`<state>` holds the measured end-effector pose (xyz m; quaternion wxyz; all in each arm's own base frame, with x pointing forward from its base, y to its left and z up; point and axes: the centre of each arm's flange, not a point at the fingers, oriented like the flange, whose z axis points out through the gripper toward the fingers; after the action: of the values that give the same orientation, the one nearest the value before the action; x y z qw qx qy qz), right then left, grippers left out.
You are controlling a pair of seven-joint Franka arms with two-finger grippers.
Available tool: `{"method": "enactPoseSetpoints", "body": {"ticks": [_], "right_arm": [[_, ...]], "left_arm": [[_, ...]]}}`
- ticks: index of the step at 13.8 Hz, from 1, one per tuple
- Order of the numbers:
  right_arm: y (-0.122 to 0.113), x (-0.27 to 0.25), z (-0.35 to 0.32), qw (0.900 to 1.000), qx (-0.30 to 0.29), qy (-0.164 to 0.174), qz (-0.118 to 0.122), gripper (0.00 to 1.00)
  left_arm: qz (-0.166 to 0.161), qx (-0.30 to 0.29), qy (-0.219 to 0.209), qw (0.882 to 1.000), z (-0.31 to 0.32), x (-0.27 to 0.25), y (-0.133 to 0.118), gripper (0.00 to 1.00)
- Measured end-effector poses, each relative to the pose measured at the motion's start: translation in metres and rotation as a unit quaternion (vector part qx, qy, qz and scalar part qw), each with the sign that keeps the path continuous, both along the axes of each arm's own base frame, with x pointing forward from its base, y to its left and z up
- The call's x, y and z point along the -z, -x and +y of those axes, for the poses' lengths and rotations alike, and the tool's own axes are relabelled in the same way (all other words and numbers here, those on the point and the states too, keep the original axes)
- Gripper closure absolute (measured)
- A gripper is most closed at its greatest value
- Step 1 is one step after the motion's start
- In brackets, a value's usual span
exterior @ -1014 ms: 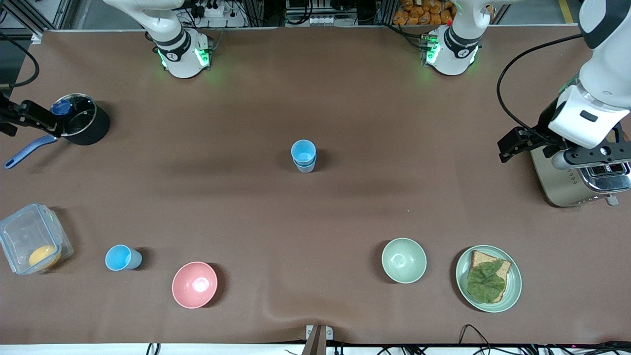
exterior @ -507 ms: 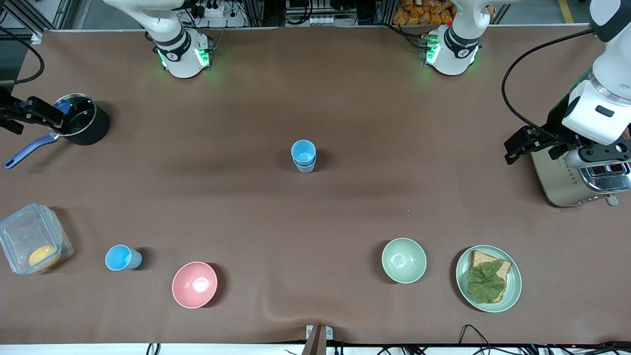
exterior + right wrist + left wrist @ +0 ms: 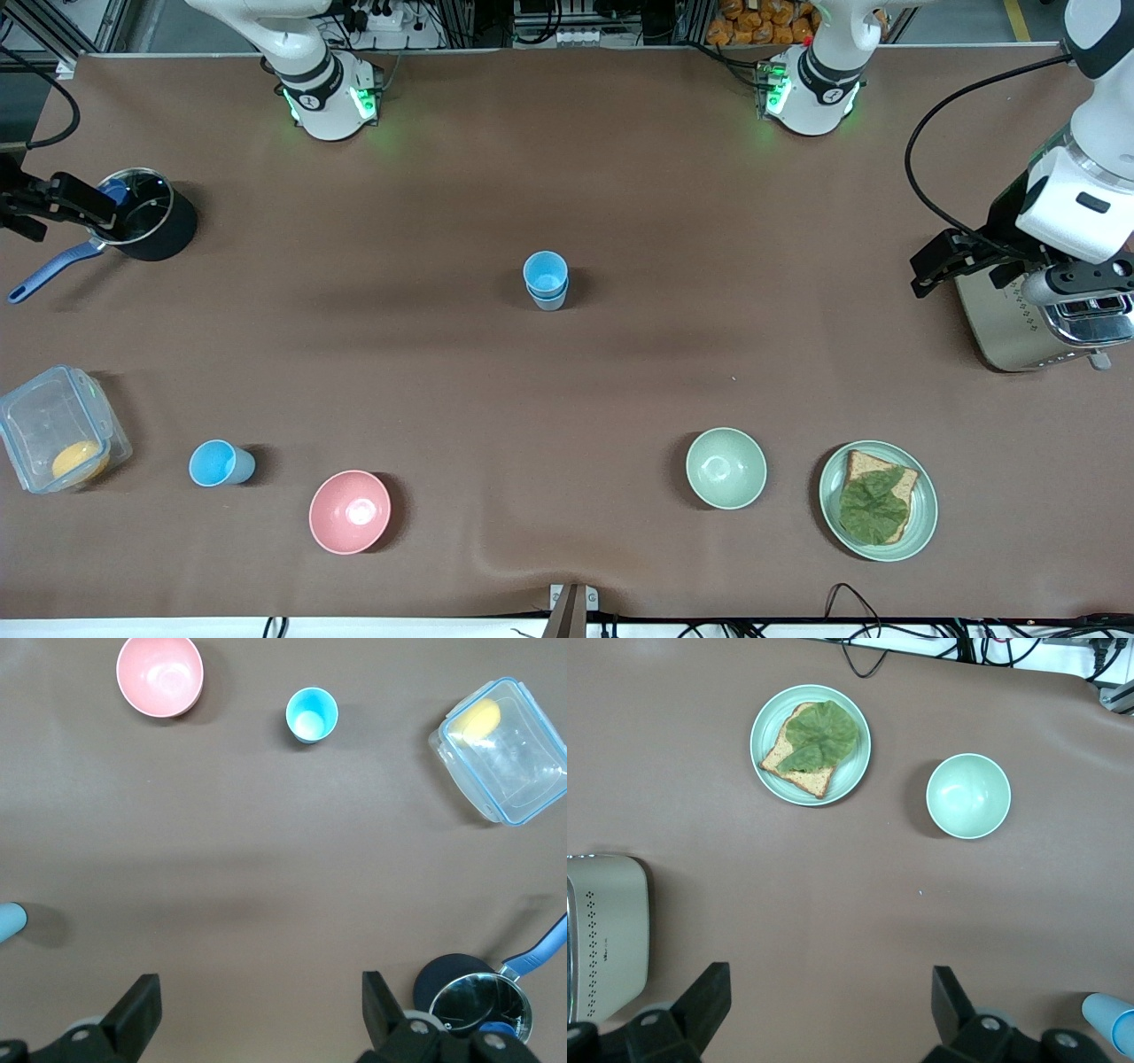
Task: Stack blue cups with both arms
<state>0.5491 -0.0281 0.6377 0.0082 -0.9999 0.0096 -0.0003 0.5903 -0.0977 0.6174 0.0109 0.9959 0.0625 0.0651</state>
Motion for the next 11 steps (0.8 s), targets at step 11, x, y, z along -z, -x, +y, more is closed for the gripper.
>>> {"method": "enactPoseSetpoints", "body": {"ticks": [11], "right_arm": [[0.0005, 0.0004, 0.0000, 1.000, 0.000, -0.001, 0.002, 0.00]], "left_arm": [[0.003, 0.005, 0.000, 1.000, -0.0059, 0.0026, 0.0001, 0.00]]}}
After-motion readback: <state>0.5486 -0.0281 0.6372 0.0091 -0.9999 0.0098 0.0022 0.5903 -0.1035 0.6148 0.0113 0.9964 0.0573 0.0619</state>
